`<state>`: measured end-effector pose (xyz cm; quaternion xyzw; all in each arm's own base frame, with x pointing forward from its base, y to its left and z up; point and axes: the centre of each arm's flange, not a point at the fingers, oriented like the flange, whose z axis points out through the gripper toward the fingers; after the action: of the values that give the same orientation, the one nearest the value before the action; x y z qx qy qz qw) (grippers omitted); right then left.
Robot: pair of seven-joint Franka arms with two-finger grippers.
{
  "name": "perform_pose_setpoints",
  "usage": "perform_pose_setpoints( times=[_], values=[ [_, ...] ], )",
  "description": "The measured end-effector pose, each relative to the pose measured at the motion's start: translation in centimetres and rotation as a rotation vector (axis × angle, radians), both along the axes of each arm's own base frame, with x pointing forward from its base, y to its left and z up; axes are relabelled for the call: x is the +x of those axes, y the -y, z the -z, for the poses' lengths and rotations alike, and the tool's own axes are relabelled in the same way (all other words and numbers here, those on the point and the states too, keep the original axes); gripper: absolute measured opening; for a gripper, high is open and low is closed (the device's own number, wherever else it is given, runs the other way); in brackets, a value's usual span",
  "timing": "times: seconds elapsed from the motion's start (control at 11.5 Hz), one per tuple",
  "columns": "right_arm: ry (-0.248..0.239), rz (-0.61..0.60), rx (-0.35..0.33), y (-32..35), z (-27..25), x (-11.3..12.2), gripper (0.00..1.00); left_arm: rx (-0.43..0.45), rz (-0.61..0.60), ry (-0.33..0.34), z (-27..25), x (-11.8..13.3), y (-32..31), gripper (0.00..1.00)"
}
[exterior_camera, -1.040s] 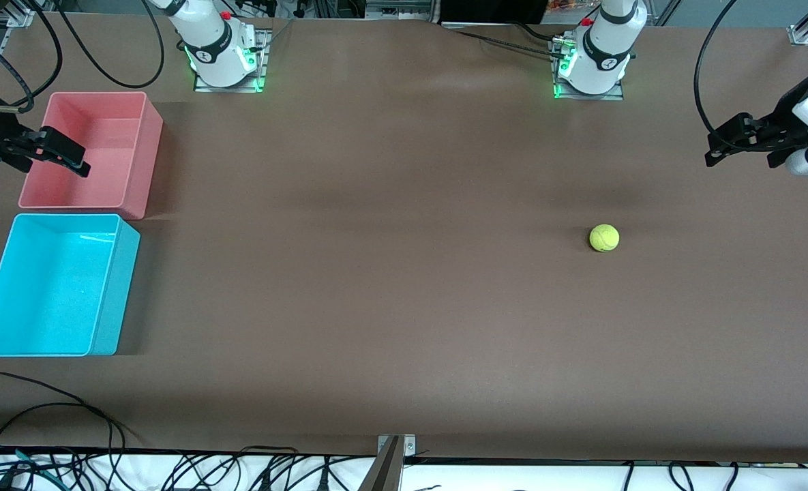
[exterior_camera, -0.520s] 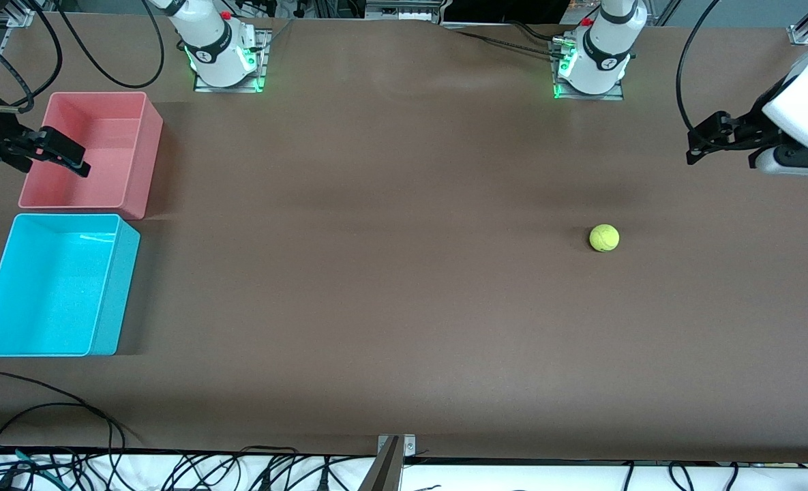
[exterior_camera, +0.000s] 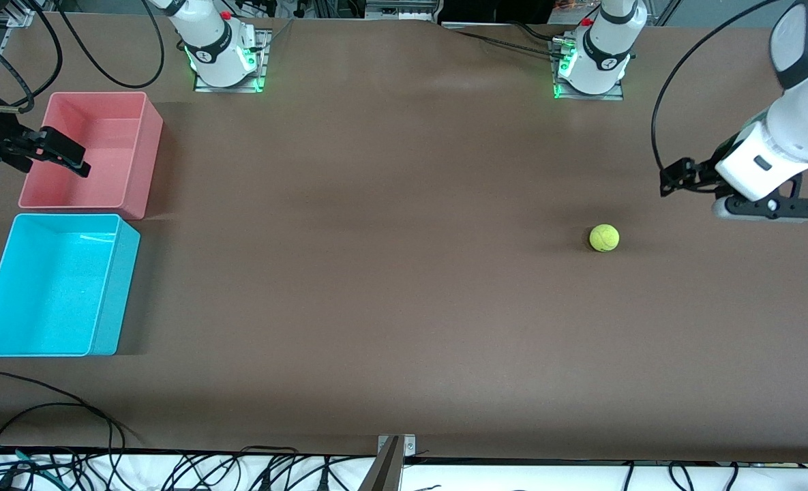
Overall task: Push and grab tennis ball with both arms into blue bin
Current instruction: 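Move the left gripper down toward the yellow tennis ball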
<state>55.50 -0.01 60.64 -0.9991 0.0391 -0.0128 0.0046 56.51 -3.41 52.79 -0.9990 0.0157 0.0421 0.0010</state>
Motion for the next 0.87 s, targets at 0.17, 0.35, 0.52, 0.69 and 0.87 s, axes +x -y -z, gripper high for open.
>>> perform_pose_setpoints(
  times=[0.17,0.35,0.52,0.69,0.87],
  values=[
    [0.0,0.0,0.0,0.0,0.0,0.0,1.0,-0.006,0.035,0.033,3.1,0.6,-1.1,1.0],
    [0.0,0.0,0.0,0.0,0.0,0.0,1.0,-0.009,0.047,0.035,6.1,0.9,-2.1,1.0],
    [0.0,0.0,0.0,0.0,0.0,0.0,1.0,-0.012,0.05,-0.003,10.3,1.1,-2.2,1.0],
    [0.0,0.0,0.0,0.0,0.0,0.0,1.0,-0.015,0.052,0.021,13.9,1.6,-2.1,1.0],
    [0.0,0.0,0.0,0.0,0.0,0.0,1.0,-0.017,0.056,0.048,17.0,1.6,-2.1,0.97]
  ],
)
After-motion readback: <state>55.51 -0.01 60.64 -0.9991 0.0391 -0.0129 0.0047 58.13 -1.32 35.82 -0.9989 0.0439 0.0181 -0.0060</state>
